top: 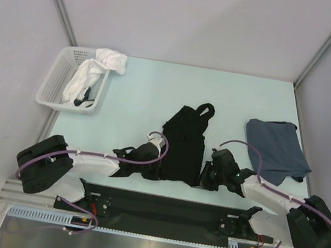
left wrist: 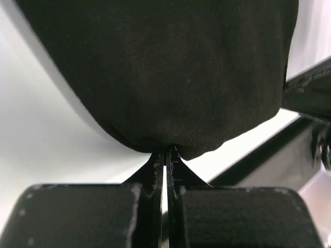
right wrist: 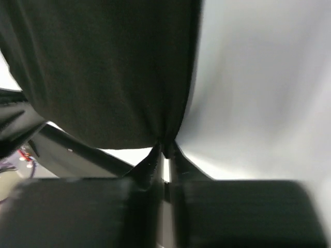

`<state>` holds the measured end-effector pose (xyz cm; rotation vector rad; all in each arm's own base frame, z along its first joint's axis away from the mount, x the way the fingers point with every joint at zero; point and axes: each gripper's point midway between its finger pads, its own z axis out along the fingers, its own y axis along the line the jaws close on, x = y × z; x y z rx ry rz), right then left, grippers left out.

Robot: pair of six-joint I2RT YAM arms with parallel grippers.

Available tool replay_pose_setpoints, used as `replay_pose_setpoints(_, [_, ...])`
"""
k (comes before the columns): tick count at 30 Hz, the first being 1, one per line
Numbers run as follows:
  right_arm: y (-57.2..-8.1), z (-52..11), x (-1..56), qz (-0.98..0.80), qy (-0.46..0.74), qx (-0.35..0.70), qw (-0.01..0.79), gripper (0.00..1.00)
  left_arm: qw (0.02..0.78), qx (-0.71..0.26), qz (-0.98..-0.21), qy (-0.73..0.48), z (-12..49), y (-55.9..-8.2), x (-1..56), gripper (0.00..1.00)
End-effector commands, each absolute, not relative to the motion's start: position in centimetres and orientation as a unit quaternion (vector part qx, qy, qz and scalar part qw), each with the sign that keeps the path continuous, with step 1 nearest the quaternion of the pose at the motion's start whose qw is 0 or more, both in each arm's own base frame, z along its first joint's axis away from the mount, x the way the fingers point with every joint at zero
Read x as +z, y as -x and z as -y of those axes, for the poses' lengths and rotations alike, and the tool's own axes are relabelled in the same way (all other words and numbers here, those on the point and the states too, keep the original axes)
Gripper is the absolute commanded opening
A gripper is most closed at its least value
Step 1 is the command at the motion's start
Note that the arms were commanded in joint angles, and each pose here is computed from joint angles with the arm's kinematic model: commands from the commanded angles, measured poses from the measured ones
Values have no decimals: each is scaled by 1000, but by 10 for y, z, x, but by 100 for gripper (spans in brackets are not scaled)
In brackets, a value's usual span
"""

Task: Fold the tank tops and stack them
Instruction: Fold the tank top

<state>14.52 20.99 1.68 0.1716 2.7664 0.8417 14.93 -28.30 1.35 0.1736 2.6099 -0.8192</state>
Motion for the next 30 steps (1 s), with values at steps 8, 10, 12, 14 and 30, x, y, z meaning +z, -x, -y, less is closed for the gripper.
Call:
replay_pose_setpoints(8, [-167,-159,62,-958,-89,173,211,53,126,-192,-971,-59,239,-99,-29,0])
replay_pose_setpoints(10, [-198,-158,88,-954,-80,158,244,52,137,-185,-971,-56,235,-102,-31,0])
replay_pose_setpoints(12, [-229,-166,119,-943,-61,159,287,50,134,-182,-972,-56,231,-100,-33,0])
replay_pose_setpoints(14, [-257,-178,122,-942,-52,149,297,50,135,-183,-972,-54,229,-99,-34,0])
replay_pose_setpoints(30, [-444,-275,98,-939,-45,100,326,43,134,-192,-971,-47,223,-93,-42,0])
